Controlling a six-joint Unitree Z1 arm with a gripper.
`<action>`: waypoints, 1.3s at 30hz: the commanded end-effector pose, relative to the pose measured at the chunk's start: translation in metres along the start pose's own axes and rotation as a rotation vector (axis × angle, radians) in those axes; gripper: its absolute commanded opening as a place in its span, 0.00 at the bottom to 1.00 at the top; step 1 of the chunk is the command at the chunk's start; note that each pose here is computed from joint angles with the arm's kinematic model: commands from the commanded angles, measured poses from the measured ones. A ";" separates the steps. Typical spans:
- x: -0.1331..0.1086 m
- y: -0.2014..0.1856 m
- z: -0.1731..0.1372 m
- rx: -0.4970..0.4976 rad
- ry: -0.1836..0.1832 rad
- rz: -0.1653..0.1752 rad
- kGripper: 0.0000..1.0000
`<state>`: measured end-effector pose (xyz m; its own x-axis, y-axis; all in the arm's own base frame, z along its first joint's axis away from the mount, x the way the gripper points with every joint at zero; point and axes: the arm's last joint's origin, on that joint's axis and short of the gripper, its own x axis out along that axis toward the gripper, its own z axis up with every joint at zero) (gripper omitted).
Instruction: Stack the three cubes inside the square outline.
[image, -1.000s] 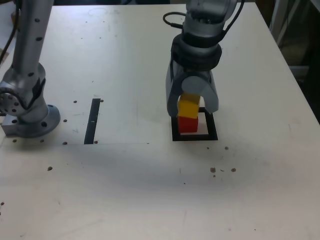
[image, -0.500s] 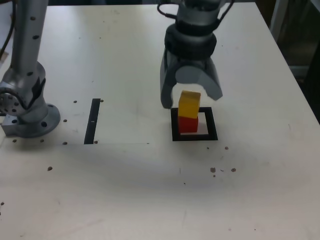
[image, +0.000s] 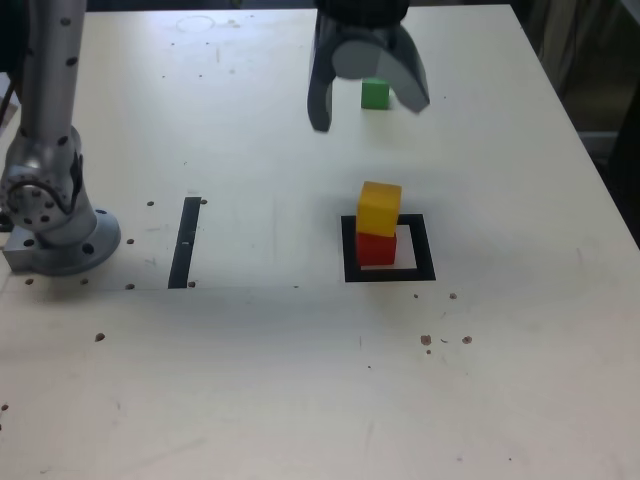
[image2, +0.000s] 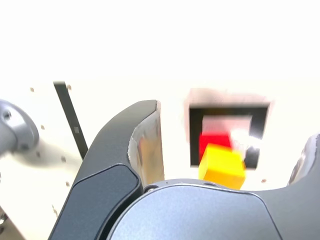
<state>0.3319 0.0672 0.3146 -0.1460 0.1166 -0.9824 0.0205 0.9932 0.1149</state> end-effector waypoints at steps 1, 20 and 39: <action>-0.004 0.013 -0.003 -0.005 -0.015 0.013 0.99; 0.029 0.153 0.004 -0.007 0.004 0.051 0.99; 0.090 0.193 0.044 0.059 0.059 0.023 0.95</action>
<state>0.3651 0.2678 0.2454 -0.2032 0.1485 -0.9678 0.0845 0.9874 0.1337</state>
